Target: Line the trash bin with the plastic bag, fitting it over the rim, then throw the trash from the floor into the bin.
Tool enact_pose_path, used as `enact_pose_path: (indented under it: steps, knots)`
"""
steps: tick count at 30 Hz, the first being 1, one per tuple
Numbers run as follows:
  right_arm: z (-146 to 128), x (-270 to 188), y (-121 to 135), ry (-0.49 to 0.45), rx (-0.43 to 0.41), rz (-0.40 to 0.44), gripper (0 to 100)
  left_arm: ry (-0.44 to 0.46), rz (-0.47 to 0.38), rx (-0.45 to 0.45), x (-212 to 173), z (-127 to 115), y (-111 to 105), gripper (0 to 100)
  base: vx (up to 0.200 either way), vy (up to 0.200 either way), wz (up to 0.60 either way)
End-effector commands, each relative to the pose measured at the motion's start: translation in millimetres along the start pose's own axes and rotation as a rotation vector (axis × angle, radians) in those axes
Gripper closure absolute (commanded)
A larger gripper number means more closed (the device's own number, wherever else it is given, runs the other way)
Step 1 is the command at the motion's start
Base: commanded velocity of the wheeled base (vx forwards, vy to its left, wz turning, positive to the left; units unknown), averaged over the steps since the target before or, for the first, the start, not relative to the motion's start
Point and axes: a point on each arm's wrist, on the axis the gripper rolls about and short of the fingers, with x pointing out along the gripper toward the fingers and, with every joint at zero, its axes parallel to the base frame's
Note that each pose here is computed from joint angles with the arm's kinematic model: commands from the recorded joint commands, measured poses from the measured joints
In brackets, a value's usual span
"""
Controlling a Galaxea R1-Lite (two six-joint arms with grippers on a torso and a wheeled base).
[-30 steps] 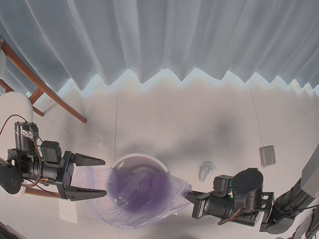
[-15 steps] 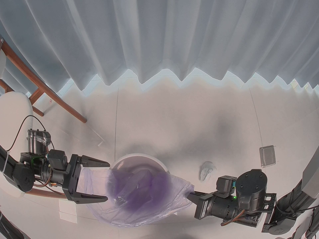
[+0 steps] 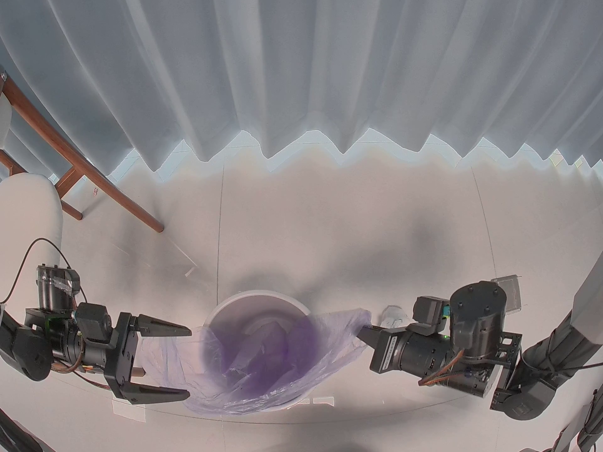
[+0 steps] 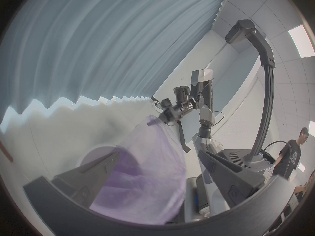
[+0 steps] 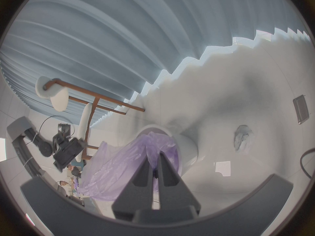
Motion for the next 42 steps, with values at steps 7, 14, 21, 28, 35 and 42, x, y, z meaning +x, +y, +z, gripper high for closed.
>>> enact_pose_path:
  steps: [7, 14, 21, 28, 35, 42]
  knots:
    - [55, 12, -6, -0.082, 0.024, 0.041, 100, 0.019, -0.022, -0.068, -7, -7, -55, 0, 0.0, 0.0, 0.0]
    - [63, 13, -9, -0.044, -0.003, 0.025, 100, 0.035, 0.015, -0.102, -12, 8, -60, 0, 0.0, 0.0, 0.0]
    - [54, 10, -4, -0.018, -0.019, 0.038, 100, 0.04, 0.105, -0.092, -19, 18, -35, 0, 0.0, 0.0, 0.0]
    - [52, 4, -5, -0.014, -0.025, 0.033, 100, 0.05, 0.102, -0.122, -17, 11, -30, 0, 0.0, 0.0, 0.0]
    - [49, 2, -6, -0.005, -0.024, 0.03, 100, 0.083, 0.101, -0.11, -14, -5, -16, 0, 0.0, 0.0, 0.0]
    - [50, 1, -6, -0.008, -0.024, 0.03, 100, 0.109, 0.081, -0.076, -11, -22, -6, 0, 0.0, 0.0, 0.0]
